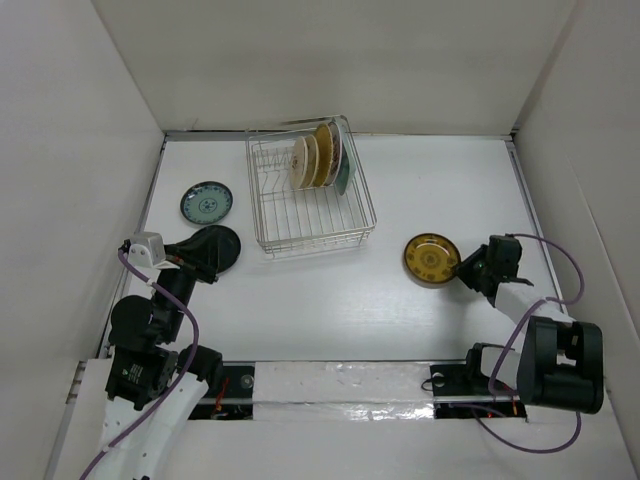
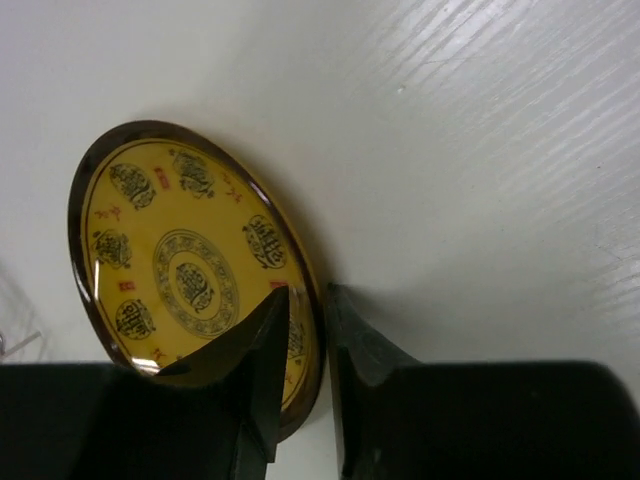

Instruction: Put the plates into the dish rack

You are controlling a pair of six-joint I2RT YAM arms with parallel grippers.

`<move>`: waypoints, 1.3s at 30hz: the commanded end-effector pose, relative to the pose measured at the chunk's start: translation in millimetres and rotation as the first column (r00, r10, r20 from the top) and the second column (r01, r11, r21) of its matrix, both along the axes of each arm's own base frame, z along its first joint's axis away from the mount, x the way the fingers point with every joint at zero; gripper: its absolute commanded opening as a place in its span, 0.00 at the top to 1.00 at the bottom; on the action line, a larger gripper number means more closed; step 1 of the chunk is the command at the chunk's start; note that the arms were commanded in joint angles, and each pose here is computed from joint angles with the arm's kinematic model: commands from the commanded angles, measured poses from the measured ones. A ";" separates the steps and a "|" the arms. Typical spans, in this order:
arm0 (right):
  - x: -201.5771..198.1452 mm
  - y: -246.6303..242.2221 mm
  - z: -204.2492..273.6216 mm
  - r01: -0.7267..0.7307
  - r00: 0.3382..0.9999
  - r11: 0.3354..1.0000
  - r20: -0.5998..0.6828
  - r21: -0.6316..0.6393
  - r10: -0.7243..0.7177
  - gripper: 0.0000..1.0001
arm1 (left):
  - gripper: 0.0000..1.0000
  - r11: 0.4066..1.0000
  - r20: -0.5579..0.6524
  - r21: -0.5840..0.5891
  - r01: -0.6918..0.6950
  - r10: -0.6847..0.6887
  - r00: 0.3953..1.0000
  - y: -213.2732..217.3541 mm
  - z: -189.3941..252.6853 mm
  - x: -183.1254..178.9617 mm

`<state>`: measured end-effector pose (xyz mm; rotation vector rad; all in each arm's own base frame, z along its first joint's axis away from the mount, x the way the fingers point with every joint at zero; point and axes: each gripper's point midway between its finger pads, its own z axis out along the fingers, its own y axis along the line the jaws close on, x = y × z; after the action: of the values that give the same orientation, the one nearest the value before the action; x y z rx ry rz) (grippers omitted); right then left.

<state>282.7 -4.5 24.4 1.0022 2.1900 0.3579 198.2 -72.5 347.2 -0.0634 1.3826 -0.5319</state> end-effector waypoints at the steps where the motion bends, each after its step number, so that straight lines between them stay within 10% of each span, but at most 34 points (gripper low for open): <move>1: 8.4 5.3 2.4 -0.051 0.998 0.999 0.021 0.010 0.051 0.83 | 0.90 1.000 0.035 -0.006 0.011 -0.011 0.999 -1.9 8.4 -1.2; 4: 12.9 -1.4 14.9 -0.015 0.998 1.000 0.057 -0.013 0.016 1.00 | 0.89 1.000 0.034 -0.004 0.010 -0.009 0.999 -1.8 8.2 -0.4; 9: 38.9 2.6 128.4 0.052 0.951 0.980 0.308 -0.194 0.011 1.00 | 0.87 1.000 0.012 0.004 0.014 -0.014 1.000 -4.6 3.5 5.0; 20: 128.7 169.6 337.0 0.009 0.812 0.863 0.508 -0.505 0.288 1.00 | 0.98 0.997 -0.134 0.026 -0.074 0.076 0.988 2.0 -26.6 35.2; 30: 221.4 324.1 313.0 0.016 0.847 0.696 0.380 -0.718 0.373 1.00 | 1.00 0.993 -0.303 0.073 -0.093 0.111 0.947 -1.1 -65.8 66.0; 39: 235.1 354.1 307.2 0.155 0.835 0.557 0.409 -0.816 0.367 1.00 | 1.00 0.995 -0.299 0.071 -0.075 0.093 0.950 -4.5 -65.5 66.1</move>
<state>524.2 368.0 264.3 0.0335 1.6991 -0.2797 264.0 -75.5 259.7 -0.1619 1.7559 -0.3873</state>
